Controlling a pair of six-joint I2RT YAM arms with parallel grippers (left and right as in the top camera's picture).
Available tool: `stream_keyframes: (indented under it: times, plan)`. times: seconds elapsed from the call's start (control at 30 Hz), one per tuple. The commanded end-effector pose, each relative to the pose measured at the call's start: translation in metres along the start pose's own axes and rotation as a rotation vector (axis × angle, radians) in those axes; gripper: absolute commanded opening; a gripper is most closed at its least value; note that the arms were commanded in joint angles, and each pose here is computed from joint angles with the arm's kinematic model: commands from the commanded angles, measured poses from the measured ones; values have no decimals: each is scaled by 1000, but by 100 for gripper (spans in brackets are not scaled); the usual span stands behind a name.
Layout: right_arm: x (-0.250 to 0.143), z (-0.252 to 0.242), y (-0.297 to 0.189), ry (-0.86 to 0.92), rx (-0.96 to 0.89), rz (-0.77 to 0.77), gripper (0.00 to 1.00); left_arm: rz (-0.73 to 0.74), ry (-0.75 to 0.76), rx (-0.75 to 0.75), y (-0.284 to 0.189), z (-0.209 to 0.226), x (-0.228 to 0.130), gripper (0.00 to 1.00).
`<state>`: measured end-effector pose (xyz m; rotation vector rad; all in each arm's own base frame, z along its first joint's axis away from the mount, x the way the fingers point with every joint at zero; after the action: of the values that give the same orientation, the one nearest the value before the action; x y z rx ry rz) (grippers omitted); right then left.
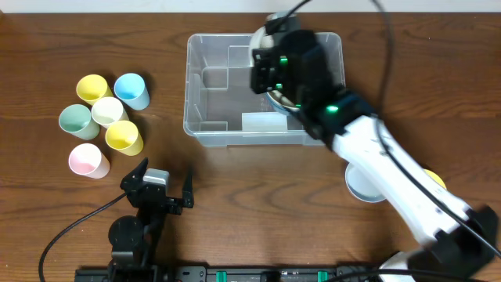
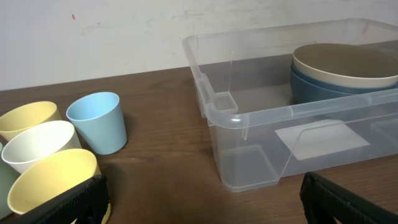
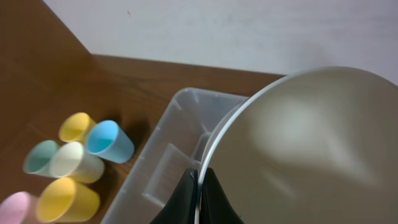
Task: Pack container
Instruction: 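Carry the white bowl into the container's left side and release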
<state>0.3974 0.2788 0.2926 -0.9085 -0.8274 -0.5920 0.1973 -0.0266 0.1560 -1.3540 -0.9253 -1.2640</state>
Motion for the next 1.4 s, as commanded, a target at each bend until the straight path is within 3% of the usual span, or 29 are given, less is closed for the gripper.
stream_keyframes:
  times: [0.0, 0.63, 1.37]
  plan:
    - [-20, 4, 28, -26, -22, 16, 1, 38, -1, -10, 1, -1, -12, 98]
    - [-81, 7, 119, 10, 48, 25, 2, 38, -1, -10, 1, -1, -12, 98]
    - [-118, -16, 150, 5, -27, 60, 2, 38, -1, -10, 1, -1, -12, 98]
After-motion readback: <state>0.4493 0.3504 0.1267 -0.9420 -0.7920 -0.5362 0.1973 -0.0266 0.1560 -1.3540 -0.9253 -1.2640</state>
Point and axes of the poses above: each gripper's point midway between its finger pads, its own y axis out along the fingers, its own z axis along the line the jaws close on, x = y × z, the point moved 4 cm from there along -y, back along the fingers, and after that the axes turned 2 degrees about y, right-handed, at the moved point
